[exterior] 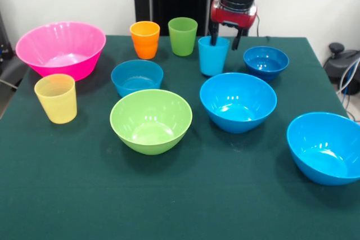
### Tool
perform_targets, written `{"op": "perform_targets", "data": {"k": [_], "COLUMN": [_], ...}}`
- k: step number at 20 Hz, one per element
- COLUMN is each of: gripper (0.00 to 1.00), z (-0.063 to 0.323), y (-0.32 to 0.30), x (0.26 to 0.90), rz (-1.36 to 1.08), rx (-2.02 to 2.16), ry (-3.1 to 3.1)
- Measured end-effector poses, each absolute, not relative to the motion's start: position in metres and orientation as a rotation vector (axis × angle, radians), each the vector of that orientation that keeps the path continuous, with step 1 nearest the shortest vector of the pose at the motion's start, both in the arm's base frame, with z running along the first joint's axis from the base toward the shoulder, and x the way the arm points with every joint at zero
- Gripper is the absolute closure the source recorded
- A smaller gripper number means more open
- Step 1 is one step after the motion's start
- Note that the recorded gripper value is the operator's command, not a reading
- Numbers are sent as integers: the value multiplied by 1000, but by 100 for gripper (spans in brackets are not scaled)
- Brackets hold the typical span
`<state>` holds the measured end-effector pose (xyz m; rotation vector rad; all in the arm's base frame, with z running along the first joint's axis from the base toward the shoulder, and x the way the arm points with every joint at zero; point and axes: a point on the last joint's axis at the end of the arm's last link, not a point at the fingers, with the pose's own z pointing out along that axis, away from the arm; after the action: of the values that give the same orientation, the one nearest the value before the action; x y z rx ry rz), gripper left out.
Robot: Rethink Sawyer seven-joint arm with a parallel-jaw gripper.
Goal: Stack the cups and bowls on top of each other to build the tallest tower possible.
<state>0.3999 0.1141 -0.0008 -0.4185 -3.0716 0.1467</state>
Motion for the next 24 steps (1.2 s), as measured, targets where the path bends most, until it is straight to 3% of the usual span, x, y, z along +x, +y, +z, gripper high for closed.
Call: {"op": "perform_targets", "data": {"k": [7, 24], "gripper": [0, 0], "z": [3, 59], "y": [121, 146], "x": [388, 409], "rz": [150, 214], "rx": [-438, -324], "ry": [-3058, -3235]}}
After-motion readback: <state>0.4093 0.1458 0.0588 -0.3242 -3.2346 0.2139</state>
